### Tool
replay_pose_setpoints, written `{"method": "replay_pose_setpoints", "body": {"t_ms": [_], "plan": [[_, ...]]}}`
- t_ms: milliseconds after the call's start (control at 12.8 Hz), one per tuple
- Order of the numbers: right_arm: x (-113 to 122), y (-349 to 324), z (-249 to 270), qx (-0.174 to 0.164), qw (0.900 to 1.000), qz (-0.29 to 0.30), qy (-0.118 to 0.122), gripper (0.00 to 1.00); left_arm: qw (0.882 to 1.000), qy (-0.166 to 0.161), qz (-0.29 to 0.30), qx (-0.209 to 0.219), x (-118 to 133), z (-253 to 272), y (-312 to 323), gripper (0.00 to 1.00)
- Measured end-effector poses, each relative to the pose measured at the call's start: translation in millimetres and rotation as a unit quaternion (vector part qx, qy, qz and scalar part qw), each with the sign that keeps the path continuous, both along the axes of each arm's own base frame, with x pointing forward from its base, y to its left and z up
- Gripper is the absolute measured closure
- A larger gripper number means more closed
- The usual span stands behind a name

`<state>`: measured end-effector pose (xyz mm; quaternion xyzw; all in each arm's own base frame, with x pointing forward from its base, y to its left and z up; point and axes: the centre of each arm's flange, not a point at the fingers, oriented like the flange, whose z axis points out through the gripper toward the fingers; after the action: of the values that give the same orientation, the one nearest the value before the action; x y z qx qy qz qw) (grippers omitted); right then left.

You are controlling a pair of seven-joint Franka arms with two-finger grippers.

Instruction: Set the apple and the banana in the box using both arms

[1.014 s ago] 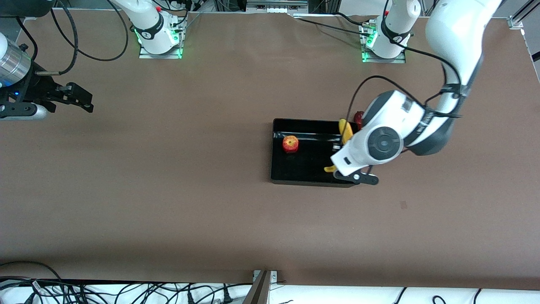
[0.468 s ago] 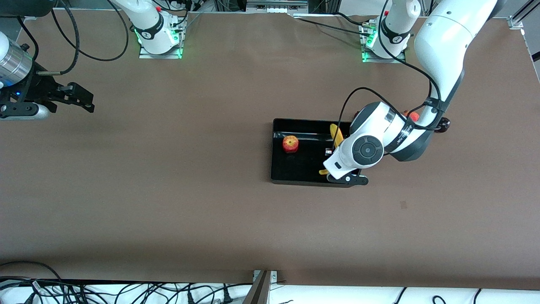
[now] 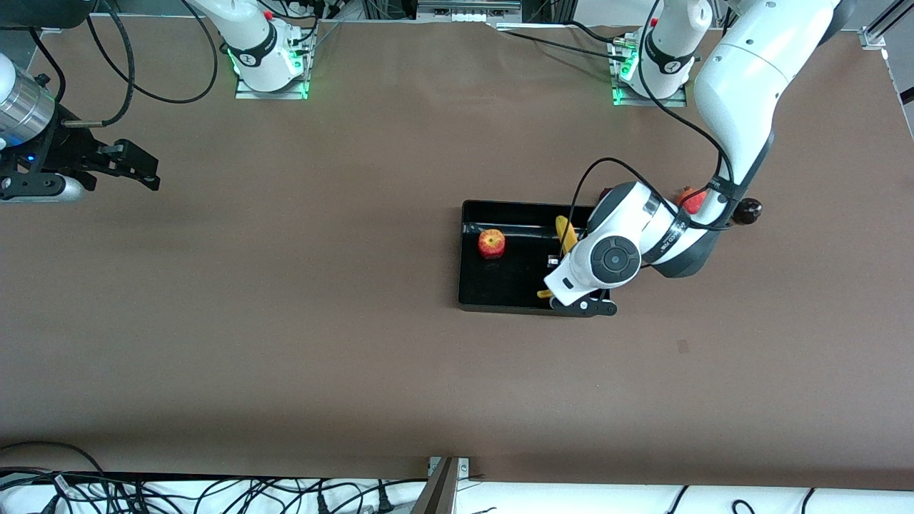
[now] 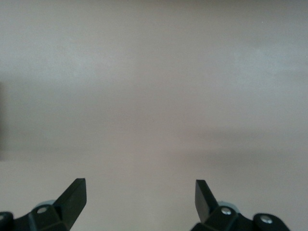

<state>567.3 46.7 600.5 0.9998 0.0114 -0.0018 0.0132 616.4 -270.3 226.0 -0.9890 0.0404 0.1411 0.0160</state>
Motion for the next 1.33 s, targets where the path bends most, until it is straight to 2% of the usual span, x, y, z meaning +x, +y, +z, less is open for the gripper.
{"method": "replay_pose_setpoints", "body": {"t_ms": [312, 390, 858, 1092, 1326], "plan": [[0.0, 0.0, 0.0, 0.000, 1.000, 0.000, 0.000, 0.00, 1.000, 0.003, -0.008, 0.006, -2.7, -17.2, 0.4, 0.66], [0.0, 0.0, 0.0, 0.000, 1.000, 0.000, 0.000, 0.00, 1.000, 0.004, -0.009, 0.006, -2.9, -18.3, 0.2, 0.60], [0.0, 0.1, 0.0, 0.000, 1.000, 0.000, 0.000, 0.00, 1.000, -0.004, -0.008, 0.006, 1.1, -4.8, -0.8, 0.00], [0.1, 0.1, 0.0, 0.000, 1.000, 0.000, 0.000, 0.00, 0.999, -0.022, -0.001, 0.024, 10.5, 52.4, 11.9, 0.00], [0.2, 0.2, 0.1, 0.000, 1.000, 0.000, 0.000, 0.00, 0.997, -0.064, 0.015, 0.044, 18.9, 151.6, 29.5, 0.00]]}}
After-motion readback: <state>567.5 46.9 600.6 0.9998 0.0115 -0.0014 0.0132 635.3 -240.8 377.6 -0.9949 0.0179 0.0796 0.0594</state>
